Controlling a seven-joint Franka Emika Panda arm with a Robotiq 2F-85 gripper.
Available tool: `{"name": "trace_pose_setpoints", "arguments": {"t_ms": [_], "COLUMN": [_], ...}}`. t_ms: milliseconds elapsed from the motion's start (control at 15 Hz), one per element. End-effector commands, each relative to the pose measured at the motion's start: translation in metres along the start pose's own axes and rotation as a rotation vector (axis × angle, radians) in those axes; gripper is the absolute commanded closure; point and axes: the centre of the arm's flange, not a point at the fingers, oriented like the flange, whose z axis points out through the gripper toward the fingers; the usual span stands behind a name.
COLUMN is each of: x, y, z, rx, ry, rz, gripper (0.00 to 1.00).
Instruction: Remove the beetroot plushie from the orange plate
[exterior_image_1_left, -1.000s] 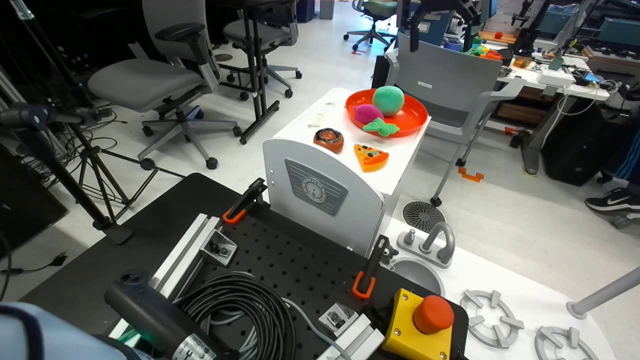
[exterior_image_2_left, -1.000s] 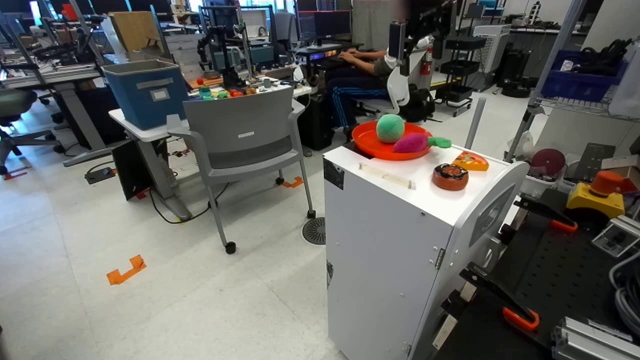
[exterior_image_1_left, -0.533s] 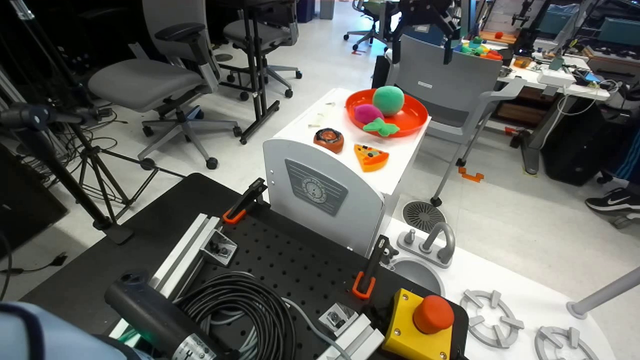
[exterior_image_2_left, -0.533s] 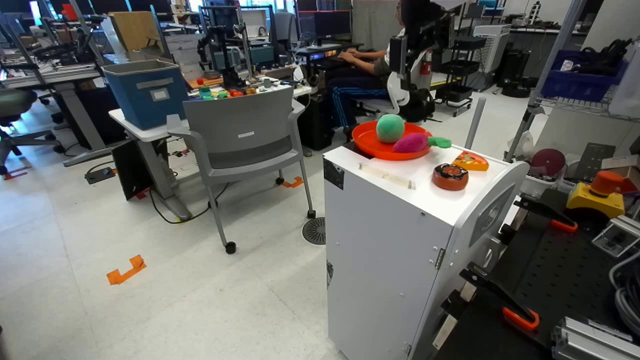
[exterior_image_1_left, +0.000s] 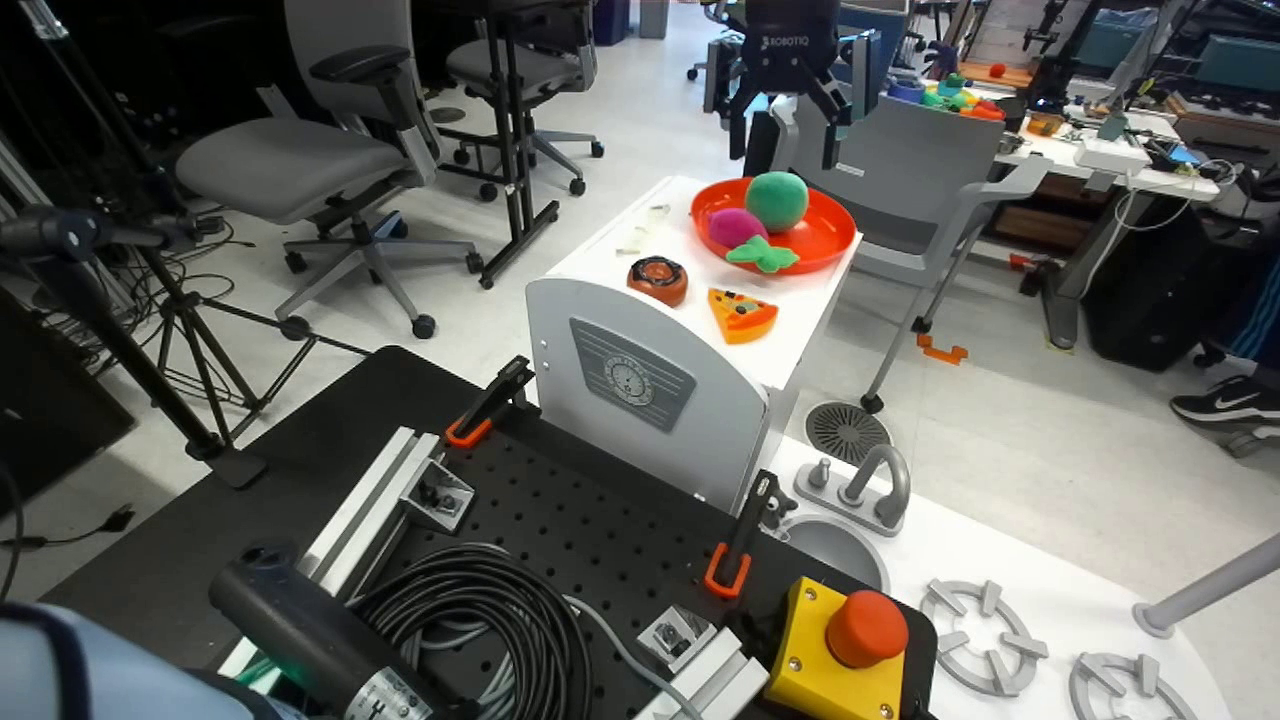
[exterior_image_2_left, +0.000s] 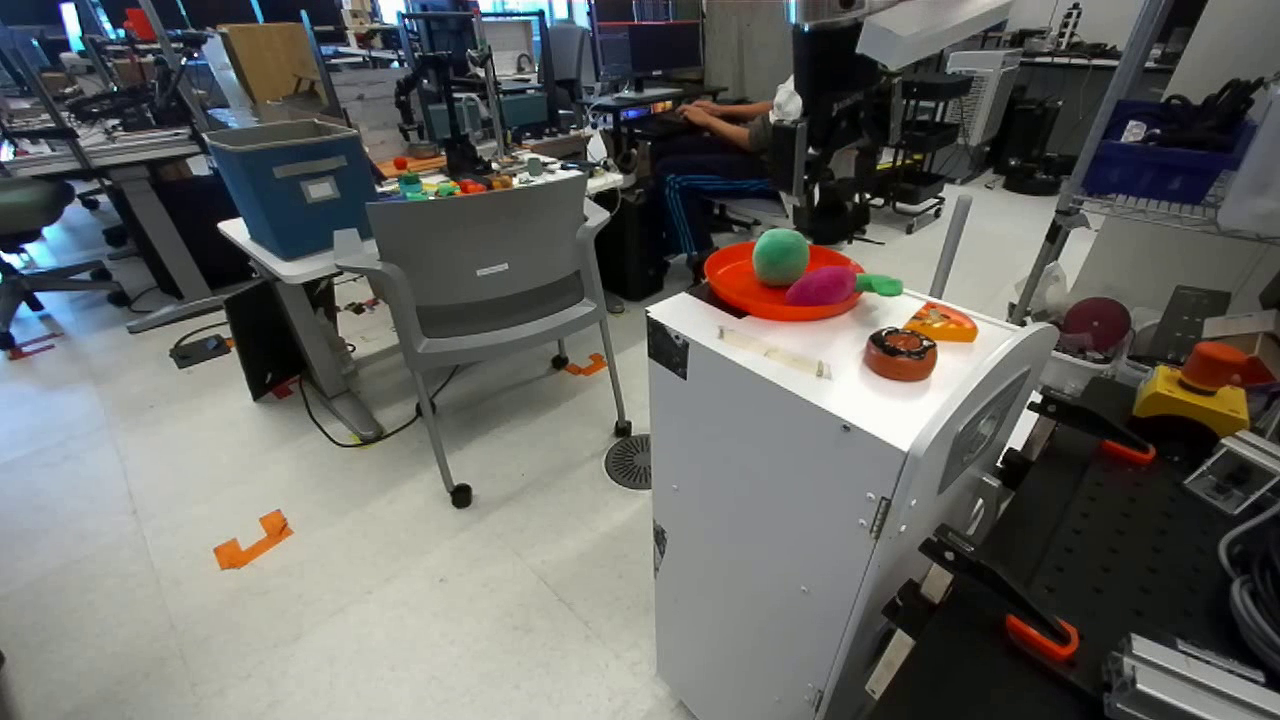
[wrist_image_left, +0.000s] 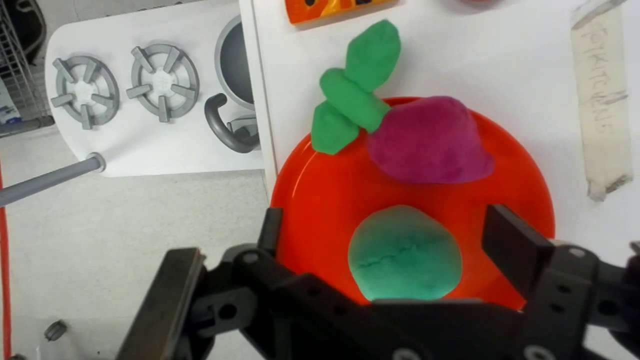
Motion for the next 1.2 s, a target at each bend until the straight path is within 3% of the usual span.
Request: {"name": "trace_pose_setpoints", "arguments": {"t_ms": [0,467,667,1133], "x": [-0.011,-0.01,-0.008,-0.01], "y": [0.007,-0.003,-0.01,-0.011], "z": [0.007,0.013,0.015,0.026], "rx": [0.068,0.086,0.097,0.104], "ry": [0.013,-0.031,-0.084,-0.128], "rz": [0.006,0.011,0.111,0.183], "gripper": [0.0,0.0,0.0,0.0]}}
